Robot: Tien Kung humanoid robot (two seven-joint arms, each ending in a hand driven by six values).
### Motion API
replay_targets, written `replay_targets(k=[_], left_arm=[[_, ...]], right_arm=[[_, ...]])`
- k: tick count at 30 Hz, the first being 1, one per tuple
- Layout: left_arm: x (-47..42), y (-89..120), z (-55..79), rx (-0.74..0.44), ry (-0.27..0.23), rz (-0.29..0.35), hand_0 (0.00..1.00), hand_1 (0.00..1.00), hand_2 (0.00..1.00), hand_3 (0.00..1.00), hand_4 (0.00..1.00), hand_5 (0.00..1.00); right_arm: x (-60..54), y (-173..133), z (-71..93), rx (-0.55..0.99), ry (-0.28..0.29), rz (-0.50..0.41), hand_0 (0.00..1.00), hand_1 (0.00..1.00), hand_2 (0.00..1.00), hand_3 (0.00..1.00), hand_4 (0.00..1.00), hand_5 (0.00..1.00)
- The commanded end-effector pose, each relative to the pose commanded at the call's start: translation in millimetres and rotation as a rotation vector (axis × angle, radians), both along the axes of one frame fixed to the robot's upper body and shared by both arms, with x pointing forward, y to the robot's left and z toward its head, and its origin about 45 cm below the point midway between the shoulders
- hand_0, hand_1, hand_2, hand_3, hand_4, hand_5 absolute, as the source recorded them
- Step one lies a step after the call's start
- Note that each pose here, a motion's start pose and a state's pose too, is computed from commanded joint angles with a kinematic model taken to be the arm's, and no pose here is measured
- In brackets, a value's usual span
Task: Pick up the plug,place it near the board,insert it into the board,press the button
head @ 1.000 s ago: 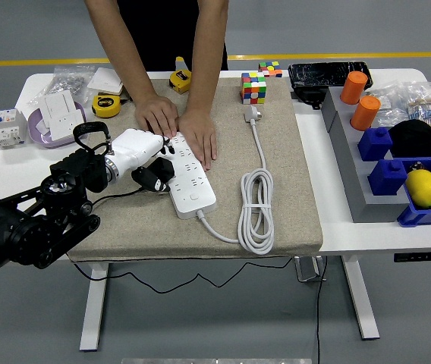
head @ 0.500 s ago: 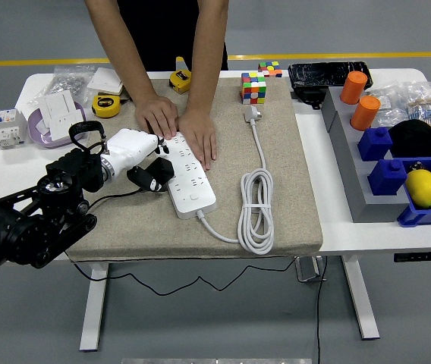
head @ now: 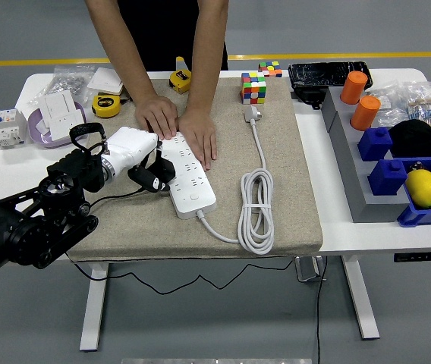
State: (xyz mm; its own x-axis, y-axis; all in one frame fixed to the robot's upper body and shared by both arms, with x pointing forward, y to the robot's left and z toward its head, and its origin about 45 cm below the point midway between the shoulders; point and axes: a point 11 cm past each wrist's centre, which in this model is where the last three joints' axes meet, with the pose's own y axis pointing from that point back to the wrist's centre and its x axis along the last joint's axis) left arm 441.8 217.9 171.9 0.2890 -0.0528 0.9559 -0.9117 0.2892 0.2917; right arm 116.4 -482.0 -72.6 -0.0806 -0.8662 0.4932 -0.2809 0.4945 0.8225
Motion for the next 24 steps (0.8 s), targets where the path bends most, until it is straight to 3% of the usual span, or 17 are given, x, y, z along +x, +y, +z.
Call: replay_targets(k=[16,24], left_arm=[[4.5,3.4,-2.2,0.012,-0.011,0.012,0.242,0.132,0.197,0.265,0.943,0.383],[3.8,3.6,-3.5,0.024,-0.010,0.006,0.248,0.132,0.195,0.258,0.900,0.377]], right_arm=[[1.4,0.4,0.2,0.002,-0.002,0.003,0.998,0.886,0.785,0.842,0.998,0.819],[2.0,0.4,0.3,0.002,-0.003,0.003,0.998,0.885,0.786,0.841,0.998,0.819]])
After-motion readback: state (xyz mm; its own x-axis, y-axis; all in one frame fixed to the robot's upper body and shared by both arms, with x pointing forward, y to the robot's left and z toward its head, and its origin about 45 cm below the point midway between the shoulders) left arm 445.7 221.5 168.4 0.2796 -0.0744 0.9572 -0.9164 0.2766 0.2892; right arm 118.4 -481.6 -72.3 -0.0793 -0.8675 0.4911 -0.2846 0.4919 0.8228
